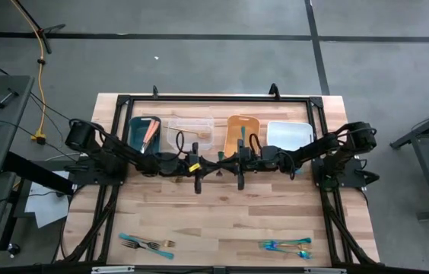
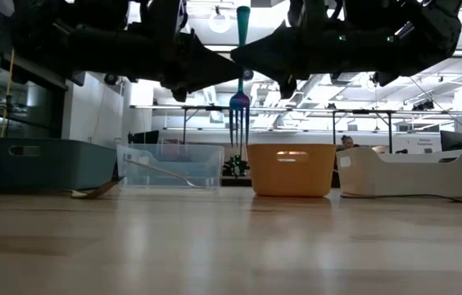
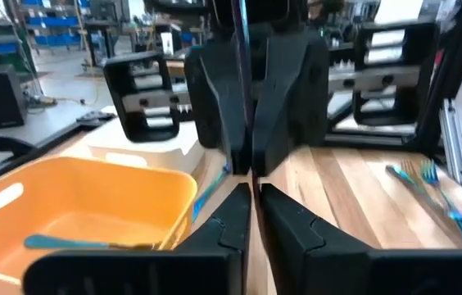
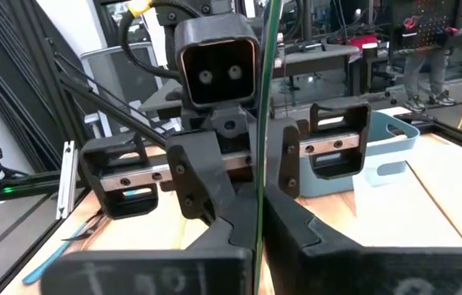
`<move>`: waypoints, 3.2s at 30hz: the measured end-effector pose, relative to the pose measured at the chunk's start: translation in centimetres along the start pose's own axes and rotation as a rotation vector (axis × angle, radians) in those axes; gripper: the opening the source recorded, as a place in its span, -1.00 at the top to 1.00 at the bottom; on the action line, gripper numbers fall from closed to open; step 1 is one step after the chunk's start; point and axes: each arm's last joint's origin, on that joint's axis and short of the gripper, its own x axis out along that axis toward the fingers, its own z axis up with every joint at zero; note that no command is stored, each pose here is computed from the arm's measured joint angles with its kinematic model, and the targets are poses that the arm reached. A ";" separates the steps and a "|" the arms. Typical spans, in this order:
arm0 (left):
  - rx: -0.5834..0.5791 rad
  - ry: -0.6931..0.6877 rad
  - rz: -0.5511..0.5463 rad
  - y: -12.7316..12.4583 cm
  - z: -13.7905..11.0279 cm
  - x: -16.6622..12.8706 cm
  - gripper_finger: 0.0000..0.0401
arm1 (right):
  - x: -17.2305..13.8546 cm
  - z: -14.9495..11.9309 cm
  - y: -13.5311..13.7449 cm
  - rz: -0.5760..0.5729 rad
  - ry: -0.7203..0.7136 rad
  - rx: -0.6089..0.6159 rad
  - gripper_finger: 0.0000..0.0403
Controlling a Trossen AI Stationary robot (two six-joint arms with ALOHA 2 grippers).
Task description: Sort silverware by color (type)
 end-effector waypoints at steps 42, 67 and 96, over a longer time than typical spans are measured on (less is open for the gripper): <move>-0.058 -0.021 0.066 1.8 1.3 -6.4 0.54 | -8.9 2.8 1.7 -0.097 -0.106 -0.172 1.00; -0.059 -0.016 0.065 1.8 1.3 -6.4 0.54 | -8.9 2.8 1.7 -0.103 -0.103 -0.213 1.00; -0.046 -0.061 0.062 1.8 1.8 -6.4 0.54 | -8.3 12.0 0.8 -0.591 0.278 -0.314 1.00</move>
